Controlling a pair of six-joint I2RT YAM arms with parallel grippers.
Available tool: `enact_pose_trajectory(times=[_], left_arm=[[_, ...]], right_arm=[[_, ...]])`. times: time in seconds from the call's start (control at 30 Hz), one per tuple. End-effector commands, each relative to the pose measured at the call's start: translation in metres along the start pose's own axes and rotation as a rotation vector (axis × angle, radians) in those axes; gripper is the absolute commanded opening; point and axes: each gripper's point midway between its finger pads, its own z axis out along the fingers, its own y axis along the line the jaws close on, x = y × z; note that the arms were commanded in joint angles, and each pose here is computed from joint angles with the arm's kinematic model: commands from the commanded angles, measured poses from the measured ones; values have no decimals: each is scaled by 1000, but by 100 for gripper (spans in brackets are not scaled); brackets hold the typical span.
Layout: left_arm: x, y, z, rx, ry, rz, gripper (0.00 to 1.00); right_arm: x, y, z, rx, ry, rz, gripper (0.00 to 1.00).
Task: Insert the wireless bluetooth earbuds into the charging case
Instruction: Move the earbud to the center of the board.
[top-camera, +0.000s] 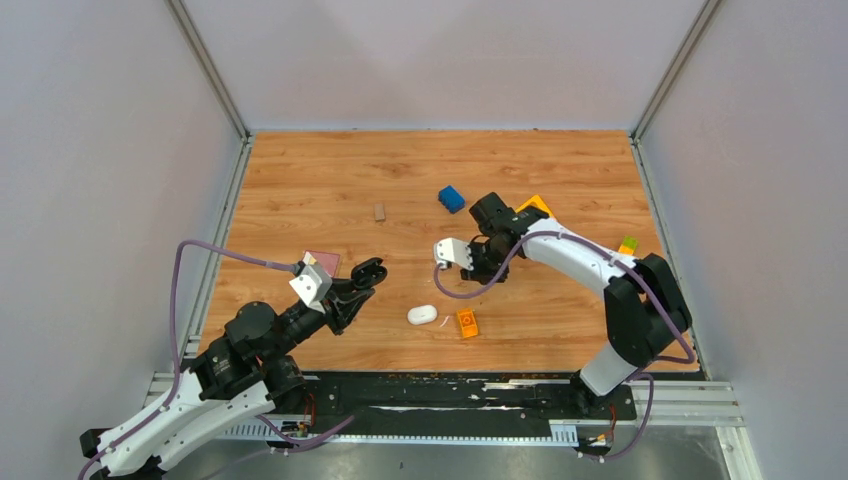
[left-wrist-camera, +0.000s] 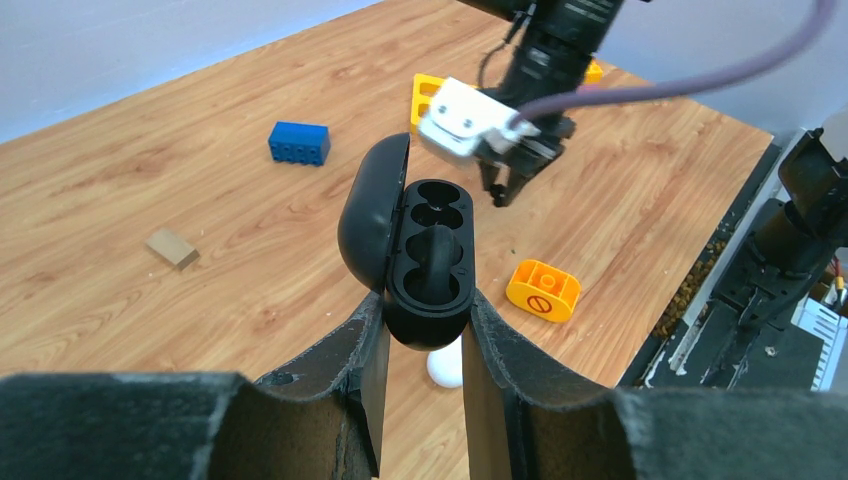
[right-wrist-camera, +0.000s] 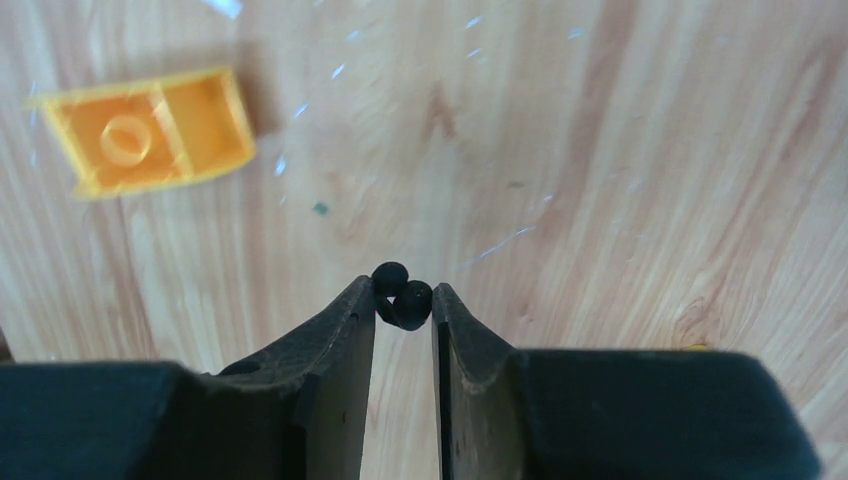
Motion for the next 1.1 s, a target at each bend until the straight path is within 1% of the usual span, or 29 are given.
enact_pose_trajectory(times=[0.0, 0.17, 0.23, 0.27, 0.33, 0.43, 0.57, 0.7, 0.77, 0.83, 0.93, 1.0, 1.07], left_arm=[[-6, -4, 2, 17, -23, -15, 0], [-6, -3, 2, 13, -18, -13, 0], [-5, -3, 2, 12, -17, -11, 0], [-5, -3, 2, 13, -15, -11, 0], [-5, -3, 2, 13, -15, -10, 0], [-6, -3, 2, 13, -16, -11, 0], [-6, -4, 2, 15, -20, -10, 0], [-6, -5, 3, 21, -20, -13, 0], [-6, -5, 3, 21, -21, -13, 0], [-6, -5, 2, 21, -20, -14, 0], [-6, -4, 2, 18, -20, -15, 0], [-6, -4, 2, 16, -19, -14, 0], [-5, -4, 3, 16, -16, -13, 0]], right_arm=[[34, 40, -11, -148, 122, -303, 26], [65, 50, -16, -193, 244, -491, 27], [79, 50, -14, -183, 306, -577, 27], [82, 48, -13, -175, 325, -607, 27], [79, 45, -15, -161, 325, -611, 27], [67, 39, -27, -121, 286, -519, 27], [54, 30, -51, -36, 184, -398, 28], [31, 36, -68, 4, -10, -233, 33], [23, 44, -68, -3, -72, -180, 33], [15, 51, -68, 11, -137, -120, 31], [16, 62, -63, 54, -185, -133, 28], [27, 67, -56, 68, -164, -150, 23], [40, 71, -46, 76, -133, -177, 22]])
